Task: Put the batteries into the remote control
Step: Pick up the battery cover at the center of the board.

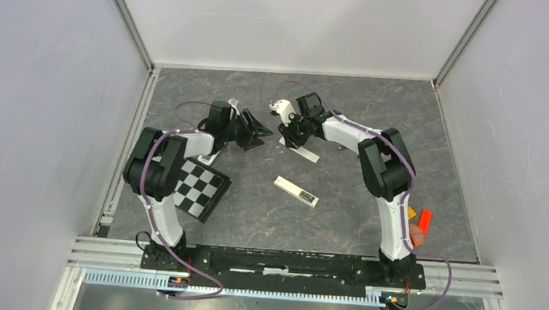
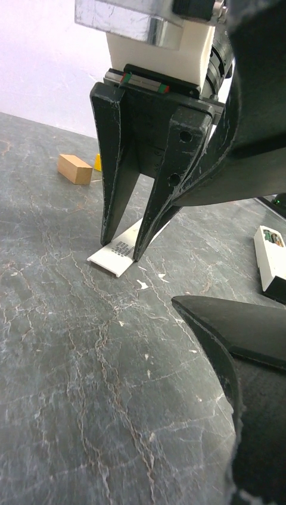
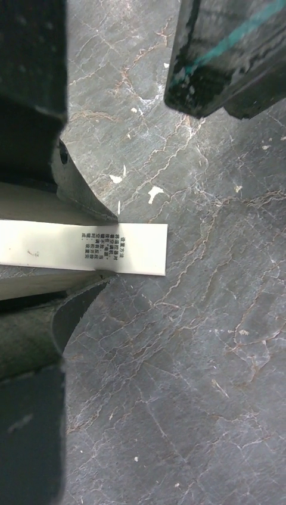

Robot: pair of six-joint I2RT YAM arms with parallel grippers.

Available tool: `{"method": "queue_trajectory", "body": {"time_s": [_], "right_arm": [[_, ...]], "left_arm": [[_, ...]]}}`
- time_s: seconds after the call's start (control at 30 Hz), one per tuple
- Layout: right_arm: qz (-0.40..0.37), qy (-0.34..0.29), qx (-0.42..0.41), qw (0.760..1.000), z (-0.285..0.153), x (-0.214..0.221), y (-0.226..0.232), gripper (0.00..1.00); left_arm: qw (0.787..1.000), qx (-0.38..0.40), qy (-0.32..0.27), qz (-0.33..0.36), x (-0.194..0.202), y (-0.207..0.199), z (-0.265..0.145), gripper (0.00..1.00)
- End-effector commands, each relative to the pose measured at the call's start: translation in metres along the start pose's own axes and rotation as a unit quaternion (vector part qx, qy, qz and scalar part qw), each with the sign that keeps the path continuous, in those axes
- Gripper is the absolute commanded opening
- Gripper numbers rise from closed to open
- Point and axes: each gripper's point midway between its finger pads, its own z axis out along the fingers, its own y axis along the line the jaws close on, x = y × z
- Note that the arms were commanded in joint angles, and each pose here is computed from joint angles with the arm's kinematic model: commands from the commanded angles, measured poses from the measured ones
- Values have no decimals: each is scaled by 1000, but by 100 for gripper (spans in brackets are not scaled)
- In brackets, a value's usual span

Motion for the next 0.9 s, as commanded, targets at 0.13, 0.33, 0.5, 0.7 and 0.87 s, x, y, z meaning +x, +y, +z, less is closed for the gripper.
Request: {"method": "queue_trajectory", "body": {"time_s": [0.13,0.33,0.5,0.7,0.87], "right_arm": [[-2,-14,-23,1000,-10,8,17,36],[-5,-36,-25,999,-18,-2,20,36],[-6,-47,-40,998,-22,-6,27,36],[-11,-56,-64,996,-26,-7,37,36],[-16,-59,-64,996,-29,-8,38,38]], "left_arm": [[1000,16,15,18,5,-8,12,63],[999,12,14,29,12,-8,20,63],[999,14,-3,39,11,-6,26,62],[999,10,-5,52,14,-2,28,60],[999,-11,1,51,20,9,29,59]]}}
